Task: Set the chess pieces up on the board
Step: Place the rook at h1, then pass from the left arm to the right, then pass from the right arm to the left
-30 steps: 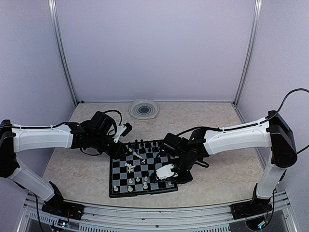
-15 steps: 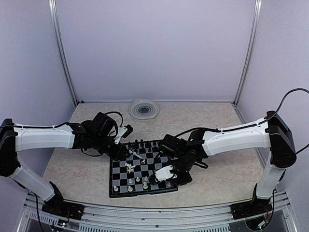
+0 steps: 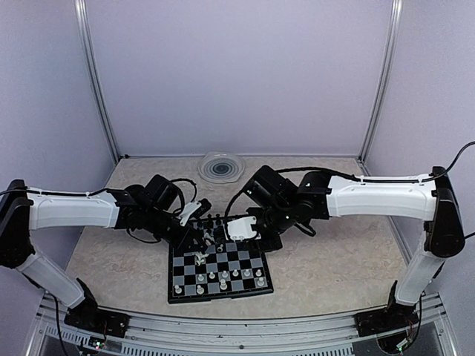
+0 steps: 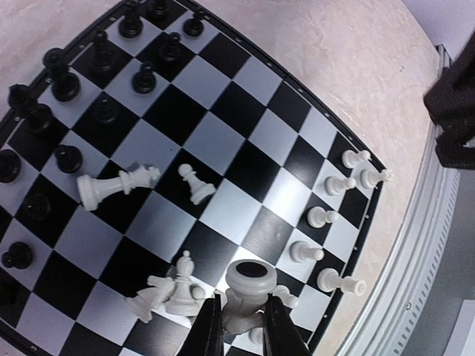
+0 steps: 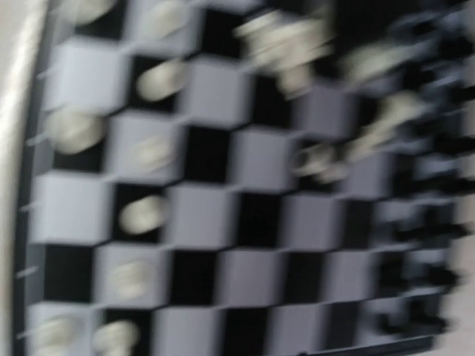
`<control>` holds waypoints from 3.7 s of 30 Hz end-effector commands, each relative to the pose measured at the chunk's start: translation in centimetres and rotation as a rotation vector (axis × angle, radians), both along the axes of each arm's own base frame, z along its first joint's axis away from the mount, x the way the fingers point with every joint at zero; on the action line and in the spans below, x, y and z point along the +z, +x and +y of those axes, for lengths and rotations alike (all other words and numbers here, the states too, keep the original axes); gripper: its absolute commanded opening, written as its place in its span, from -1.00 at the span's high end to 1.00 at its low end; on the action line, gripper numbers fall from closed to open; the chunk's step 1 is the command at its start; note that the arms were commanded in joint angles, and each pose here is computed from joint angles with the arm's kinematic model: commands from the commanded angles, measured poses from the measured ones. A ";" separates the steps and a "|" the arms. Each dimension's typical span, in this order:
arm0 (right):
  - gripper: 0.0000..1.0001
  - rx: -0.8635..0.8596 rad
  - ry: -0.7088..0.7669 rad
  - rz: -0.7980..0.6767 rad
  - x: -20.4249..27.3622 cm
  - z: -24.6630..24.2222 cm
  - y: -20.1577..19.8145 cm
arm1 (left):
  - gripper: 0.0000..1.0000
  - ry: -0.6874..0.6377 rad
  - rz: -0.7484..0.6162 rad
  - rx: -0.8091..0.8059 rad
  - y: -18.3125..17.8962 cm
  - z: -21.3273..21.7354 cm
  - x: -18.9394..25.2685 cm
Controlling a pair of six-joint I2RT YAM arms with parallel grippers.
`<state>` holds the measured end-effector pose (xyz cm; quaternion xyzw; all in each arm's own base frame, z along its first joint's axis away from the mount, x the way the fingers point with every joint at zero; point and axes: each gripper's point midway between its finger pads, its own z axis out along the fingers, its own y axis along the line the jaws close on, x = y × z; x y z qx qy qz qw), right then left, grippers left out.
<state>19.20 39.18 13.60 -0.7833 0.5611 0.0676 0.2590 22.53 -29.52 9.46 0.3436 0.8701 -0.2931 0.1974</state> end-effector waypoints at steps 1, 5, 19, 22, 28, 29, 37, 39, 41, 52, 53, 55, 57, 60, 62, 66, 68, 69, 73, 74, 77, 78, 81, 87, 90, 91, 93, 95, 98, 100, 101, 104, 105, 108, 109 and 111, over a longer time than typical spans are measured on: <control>0.24 -0.013 0.110 -0.123 2.5 2.8 2.8 | 0.79 -0.107 0.065 -0.114 -1.9 -2.0 1.4; 0.19 0.028 0.116 -0.125 2.5 4.7 2.9 | 0.78 -0.129 0.112 -0.145 -2.8 -2.4 1.2; 0.10 0.200 0.064 -0.092 0.1 7.8 -0.7 | 0.77 -0.207 0.163 -0.208 -4.0 -3.1 2.6; 0.10 0.218 0.045 -0.088 -0.8 8.3 -1.3 | 0.77 -0.216 0.175 -0.218 -4.2 -3.3 2.7; 0.17 0.238 -0.012 -0.104 -2.7 8.5 -1.9 | 0.77 -0.220 0.178 -0.224 -4.5 -3.2 2.8; 0.21 0.235 -0.015 -0.109 -2.8 8.5 -1.8 | 0.77 -0.221 0.177 -0.225 -4.5 -3.2 2.9; 0.76 0.182 -0.027 -0.154 -2.7 8.0 -0.7 | 0.75 -0.222 0.175 -0.226 -4.4 -3.2 2.9; 0.83 0.168 -0.020 -0.157 -2.6 7.8 -0.5 | 0.63 -0.218 0.168 -0.219 -4.2 -3.2 3.0; 0.87 0.147 0.014 -0.128 -1.9 7.6 -0.3 | 0.39 -0.211 0.145 -0.196 -3.7 -3.0 3.2; 0.89 -0.003 0.424 0.362 7.1 3.3 2.0 | 0.14 -0.432 -0.385 0.137 2.1 -1.3 13.3; 0.89 -0.001 0.464 0.412 7.9 2.8 2.1 | 0.13 -0.484 -0.449 0.148 1.6 -1.4 14.8; 0.87 0.016 0.515 0.506 8.9 1.8 2.0 | 0.12 -0.551 -0.553 0.167 0.6 -1.8 17.0; 0.86 0.046 0.545 0.579 9.6 1.1 1.5 | 0.11 -0.581 -0.627 0.147 -0.4 -2.9 18.8; 0.85 0.089 0.579 0.664 10.2 0.4 0.5 | 0.11 -0.541 -0.663 0.071 -1.3 -5.5 19.1; 0.85 0.109 0.590 0.695 10.5 0.2 0.1 | 0.11 -0.509 -0.643 0.009 -1.5 -7.4 18.4; 0.82 0.131 0.594 0.718 10.5 0.1 -0.4 | 0.13 -0.465 -0.594 -0.050 -1.4 -9.9 16.9; 0.82 0.139 0.590 0.716 10.5 0.1 -0.5 | 0.17 -0.456 -0.582 -0.060 -1.2 -10.4 16.4; 0.82 0.143 0.591 0.716 10.5 0.0 -0.6 | 0.19 -0.455 -0.578 -0.062 -1.2 -10.6 16.4; 0.81 0.147 0.598 0.702 10.8 -0.1 -0.6 | 0.33 -0.456 -0.540 -0.101 -1.6 -11.2 15.9; 0.81 0.144 0.597 0.696 10.8 -0.1 -0.6 | 0.37 -0.457 -0.520 -0.121 -1.9 -11.4 15.6; 0.81 0.143 0.596 0.689 10.8 -0.1 -0.4 | 0.51 -0.447 -0.474 -0.154 -2.4 -11.9 14.8; 0.81 0.143 0.596 0.687 10.8 0.0 -0.4 | 0.53 -0.443 -0.457 -0.166 -2.5 -12.1 14.5; 0.81 0.140 0.596 0.682 10.8 0.0 -0.3 | 0.55 -0.431 -0.416 -0.182 -2.9 -12.2 13.6; 0.81 0.136 0.604 0.664 11.3 -0.1 -0.1 | 0.44 -0.414 -0.379 -0.168 -3.0 -11.2 12.7; 0.81 0.133 0.604 0.663 11.2 -0.1 -0.1 | 0.37 -0.439 -0.377 -0.163 -3.2 -10.4 13.2; 0.80 0.132 0.603 0.666 11.2 -0.1 0.0 | 0.37 -0.452 -0.379 -0.162 -3.3 -10.1 13.6; 0.81 0.132 0.603 0.675 11.1 0.0 0.0 | 0.42 -0.463 -0.376 -0.163 -3.4 -9.8 13.7; 0.80 0.131 0.603 0.686 11.0 0.1 0.0 | 0.47 -0.471 -0.370 -0.177 -3.7 -9.8 13.8; 0.80 0.131 0.600 0.693 11.0 0.2 0.1 | 0.51 -0.463 -0.354 -0.190 -3.9 -10.0 13.3; 0.79 0.131 0.599 0.696 10.8 0.3 0.1 | 0.56 -0.464 -0.349 -0.195 -3.9 -10.1 13.1; 0.79 0.129 0.596 0.698 10.7 0.3 0.2 | 0.57 -0.465 -0.348 -0.197 -3.9 -10.2 13.1; 0.78 0.126 0.590 0.702 10.4 0.3 0.2 | 0.57 -0.472 -0.358 -0.194 -3.7 -10.2 13.4; 0.78 0.125 0.587 0.706 10.3 0.3 0.1 | 0.57 -0.477 -0.362 -0.193 -3.7 -10.2 13.6; 0.76 0.124 0.585 0.708 10.2 0.4 0.2 | 0.61 -0.492 -0.369 -0.204 -3.7 -10.3 14.2; 0.76 0.126 0.586 0.710 10.2 0.4 0.2 | 0.64 -0.493 -0.368 -0.209 -3.7 -10.4 14.3; 0.75 0.125 0.584 0.712 10.1 0.4 0.2 | 0.71 -0.490 -0.362 -0.219 -3.7 -10.5 14.2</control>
